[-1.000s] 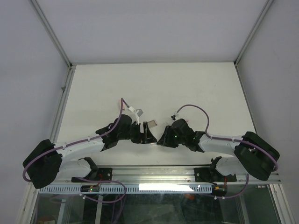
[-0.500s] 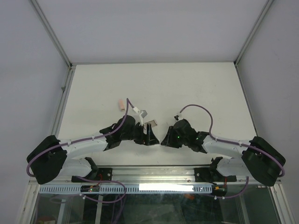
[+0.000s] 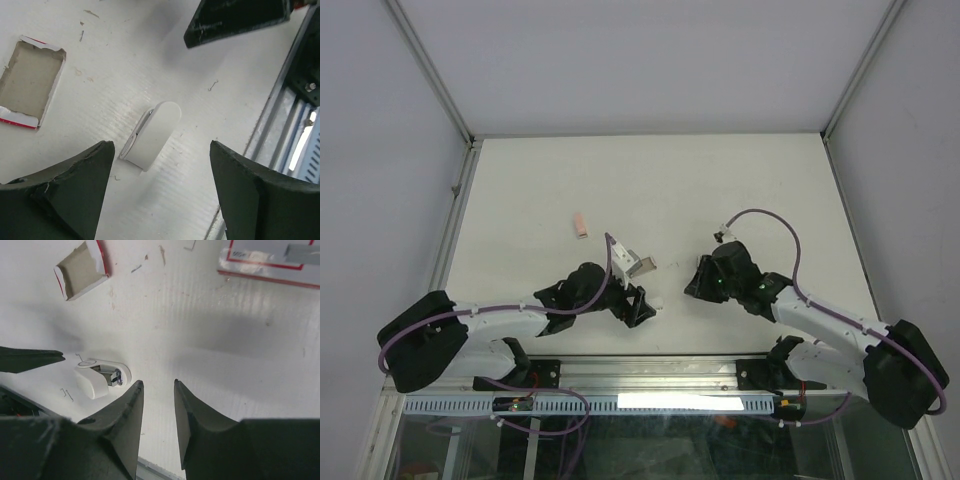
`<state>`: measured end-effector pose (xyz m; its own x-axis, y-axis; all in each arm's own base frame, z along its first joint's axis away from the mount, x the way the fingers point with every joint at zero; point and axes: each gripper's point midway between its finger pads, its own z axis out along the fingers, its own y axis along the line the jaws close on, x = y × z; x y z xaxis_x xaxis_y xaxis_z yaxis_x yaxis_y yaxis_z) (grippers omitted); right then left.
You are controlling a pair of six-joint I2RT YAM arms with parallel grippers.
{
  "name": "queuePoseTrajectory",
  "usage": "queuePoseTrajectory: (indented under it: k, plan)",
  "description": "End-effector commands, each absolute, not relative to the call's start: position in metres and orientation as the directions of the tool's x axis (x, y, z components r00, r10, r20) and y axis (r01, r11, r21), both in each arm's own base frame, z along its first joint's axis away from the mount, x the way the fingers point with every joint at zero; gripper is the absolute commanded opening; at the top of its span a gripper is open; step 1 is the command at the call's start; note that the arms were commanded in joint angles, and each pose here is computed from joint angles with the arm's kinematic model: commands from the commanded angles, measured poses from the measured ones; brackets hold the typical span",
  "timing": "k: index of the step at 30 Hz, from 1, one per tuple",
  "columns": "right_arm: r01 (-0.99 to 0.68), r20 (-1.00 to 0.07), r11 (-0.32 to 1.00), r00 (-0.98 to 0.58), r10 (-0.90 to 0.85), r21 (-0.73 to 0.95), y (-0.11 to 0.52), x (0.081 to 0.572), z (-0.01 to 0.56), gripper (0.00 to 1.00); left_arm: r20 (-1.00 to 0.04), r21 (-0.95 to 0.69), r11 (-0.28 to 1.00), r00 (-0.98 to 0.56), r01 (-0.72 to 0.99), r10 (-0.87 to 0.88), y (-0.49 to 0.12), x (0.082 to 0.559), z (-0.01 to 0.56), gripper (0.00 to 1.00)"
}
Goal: Load the staples into the stapler
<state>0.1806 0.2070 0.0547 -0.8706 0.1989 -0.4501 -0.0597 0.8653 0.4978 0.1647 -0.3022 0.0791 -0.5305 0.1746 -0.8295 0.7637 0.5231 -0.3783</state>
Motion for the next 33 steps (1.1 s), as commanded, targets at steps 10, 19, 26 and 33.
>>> queuePoseTrajectory:
  k: [10, 19, 26, 33]
  plan:
    - [-0.094, -0.476, 0.798, -0.841, 0.257, 0.595, 0.204, 0.204, 0.091, 0.34, -0.914, -0.114, 0.500, -0.288, 0.859, 0.286, -0.314, 0.170, 0.058, 0.82]
    - [-0.081, -0.467, 0.784, -0.839, 0.280, 0.616, 0.198, 0.205, 0.093, 0.34, -0.900, -0.114, 0.450, -0.284, 0.886, 0.330, -0.324, 0.146, 0.049, 0.70]
    - [-0.073, -0.454, 0.775, -0.843, 0.288, 0.628, 0.197, 0.204, 0.093, 0.34, -0.884, -0.081, 0.497, -0.293, 0.864, 0.364, -0.323, 0.151, 0.041, 0.57]
    - [-0.079, -0.453, 0.768, -0.843, 0.289, 0.636, 0.197, 0.203, 0.096, 0.40, -0.860, -0.033, 0.547, -0.303, 0.836, 0.411, -0.322, 0.155, 0.026, 0.43]
